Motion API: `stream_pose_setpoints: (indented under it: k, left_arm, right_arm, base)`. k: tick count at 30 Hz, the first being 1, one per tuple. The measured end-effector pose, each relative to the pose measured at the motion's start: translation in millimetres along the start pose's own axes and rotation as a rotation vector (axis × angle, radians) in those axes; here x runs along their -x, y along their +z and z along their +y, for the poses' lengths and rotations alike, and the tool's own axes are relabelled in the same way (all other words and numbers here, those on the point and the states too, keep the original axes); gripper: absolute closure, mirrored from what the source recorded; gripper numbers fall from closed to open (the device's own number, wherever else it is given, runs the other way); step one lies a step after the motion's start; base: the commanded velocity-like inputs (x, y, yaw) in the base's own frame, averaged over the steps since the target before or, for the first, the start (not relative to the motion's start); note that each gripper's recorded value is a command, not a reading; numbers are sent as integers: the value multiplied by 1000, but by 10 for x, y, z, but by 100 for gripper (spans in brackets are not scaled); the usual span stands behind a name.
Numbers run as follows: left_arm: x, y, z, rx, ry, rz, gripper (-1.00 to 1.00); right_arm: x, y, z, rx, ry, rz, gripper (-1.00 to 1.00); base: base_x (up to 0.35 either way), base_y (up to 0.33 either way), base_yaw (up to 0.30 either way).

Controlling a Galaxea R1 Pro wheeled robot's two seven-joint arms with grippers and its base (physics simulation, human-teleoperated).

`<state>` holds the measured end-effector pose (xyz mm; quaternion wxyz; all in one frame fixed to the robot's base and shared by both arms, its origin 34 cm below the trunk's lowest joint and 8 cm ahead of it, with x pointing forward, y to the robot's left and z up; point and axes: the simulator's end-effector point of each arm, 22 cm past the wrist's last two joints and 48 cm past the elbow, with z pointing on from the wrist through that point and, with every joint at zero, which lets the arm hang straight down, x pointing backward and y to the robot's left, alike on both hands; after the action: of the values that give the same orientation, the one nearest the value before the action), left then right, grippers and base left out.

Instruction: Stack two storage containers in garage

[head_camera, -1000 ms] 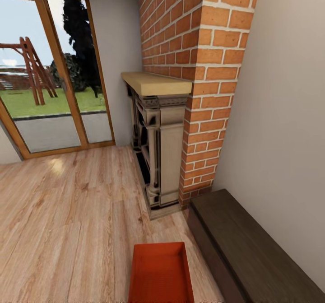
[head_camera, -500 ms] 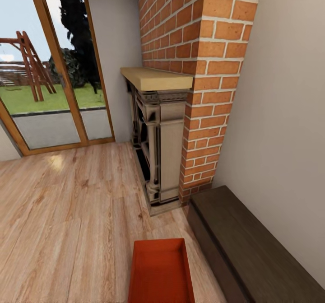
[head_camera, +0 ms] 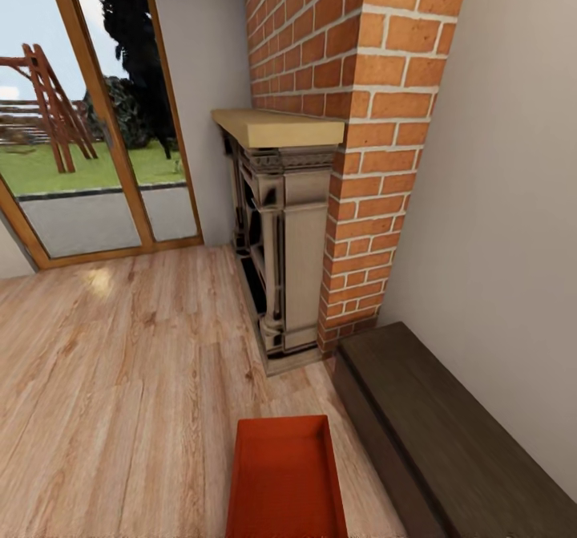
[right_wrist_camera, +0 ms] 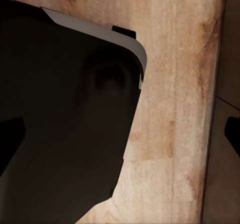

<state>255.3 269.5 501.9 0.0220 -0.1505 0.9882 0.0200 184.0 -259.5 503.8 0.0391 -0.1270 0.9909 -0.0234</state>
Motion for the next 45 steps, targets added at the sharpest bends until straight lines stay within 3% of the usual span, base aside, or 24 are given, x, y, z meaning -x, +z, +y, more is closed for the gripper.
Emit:
stream_pose_setpoints:
  k: [17, 45]
  left_arm:
    - [-100, 277, 33, 10, 2, 25, -100]
    - [-243, 317, 96, 24, 20, 61, -100]
  right_arm:
    - [-112, 253, 27, 5, 0, 27, -100]
    - [-283, 251, 74, 17, -4, 70, -100]
  base:
    - [0, 0, 0]
    - [0, 0, 0]
